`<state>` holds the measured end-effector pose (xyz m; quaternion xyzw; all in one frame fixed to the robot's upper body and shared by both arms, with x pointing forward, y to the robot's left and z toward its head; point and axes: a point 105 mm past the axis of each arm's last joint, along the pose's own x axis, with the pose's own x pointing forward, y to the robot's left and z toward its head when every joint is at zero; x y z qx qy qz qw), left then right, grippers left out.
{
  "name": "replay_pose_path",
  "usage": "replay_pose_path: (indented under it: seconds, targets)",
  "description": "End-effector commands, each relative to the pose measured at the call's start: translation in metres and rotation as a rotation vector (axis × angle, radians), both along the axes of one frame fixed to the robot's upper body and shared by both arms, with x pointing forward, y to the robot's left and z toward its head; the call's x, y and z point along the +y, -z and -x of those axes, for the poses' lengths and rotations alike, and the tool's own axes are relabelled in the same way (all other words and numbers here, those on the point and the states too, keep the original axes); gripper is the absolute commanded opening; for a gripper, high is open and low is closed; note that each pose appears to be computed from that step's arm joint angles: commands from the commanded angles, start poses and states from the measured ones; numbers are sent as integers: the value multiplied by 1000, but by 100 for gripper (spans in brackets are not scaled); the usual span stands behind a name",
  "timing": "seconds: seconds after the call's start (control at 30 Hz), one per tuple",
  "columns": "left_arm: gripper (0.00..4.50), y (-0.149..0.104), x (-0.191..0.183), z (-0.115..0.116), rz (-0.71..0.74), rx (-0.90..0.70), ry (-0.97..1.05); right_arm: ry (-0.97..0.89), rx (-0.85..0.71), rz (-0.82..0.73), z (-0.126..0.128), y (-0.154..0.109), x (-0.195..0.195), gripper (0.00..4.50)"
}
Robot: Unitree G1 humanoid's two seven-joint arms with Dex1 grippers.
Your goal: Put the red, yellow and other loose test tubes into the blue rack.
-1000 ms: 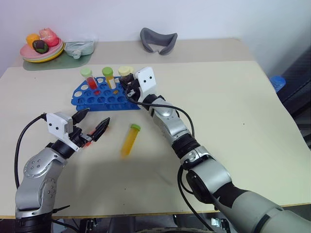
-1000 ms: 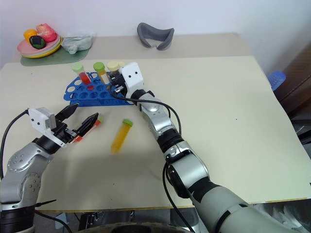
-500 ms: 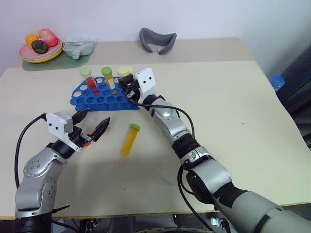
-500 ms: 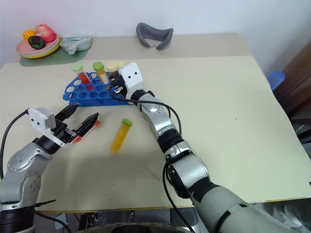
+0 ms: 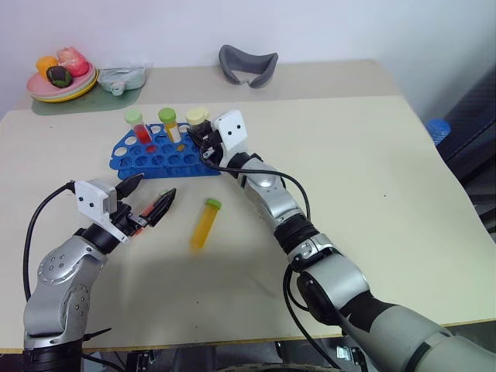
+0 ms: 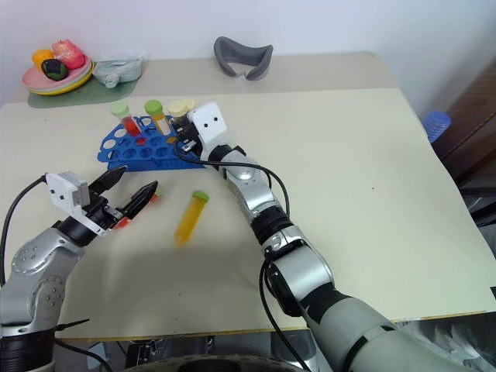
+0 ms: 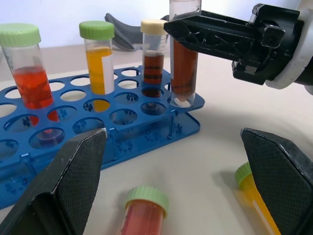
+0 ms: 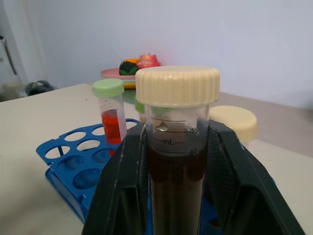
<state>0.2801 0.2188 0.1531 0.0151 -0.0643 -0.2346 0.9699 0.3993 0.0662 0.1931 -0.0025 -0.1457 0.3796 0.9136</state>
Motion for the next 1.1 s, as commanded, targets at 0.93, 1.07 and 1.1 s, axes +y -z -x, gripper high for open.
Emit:
replay_pose_path:
  seconds: [0.93,1.07,1.1]
  targets:
    - [450,-12,-3,4,-15,-44,12,-133,48,-9,16,2,42,133]
    - [450,-12,-4,4,-14,-45,12,-155,48,-3,20,3,46,133]
    - [450,-12,-4,4,-14,-45,12,-156,46,0,20,3,47,133]
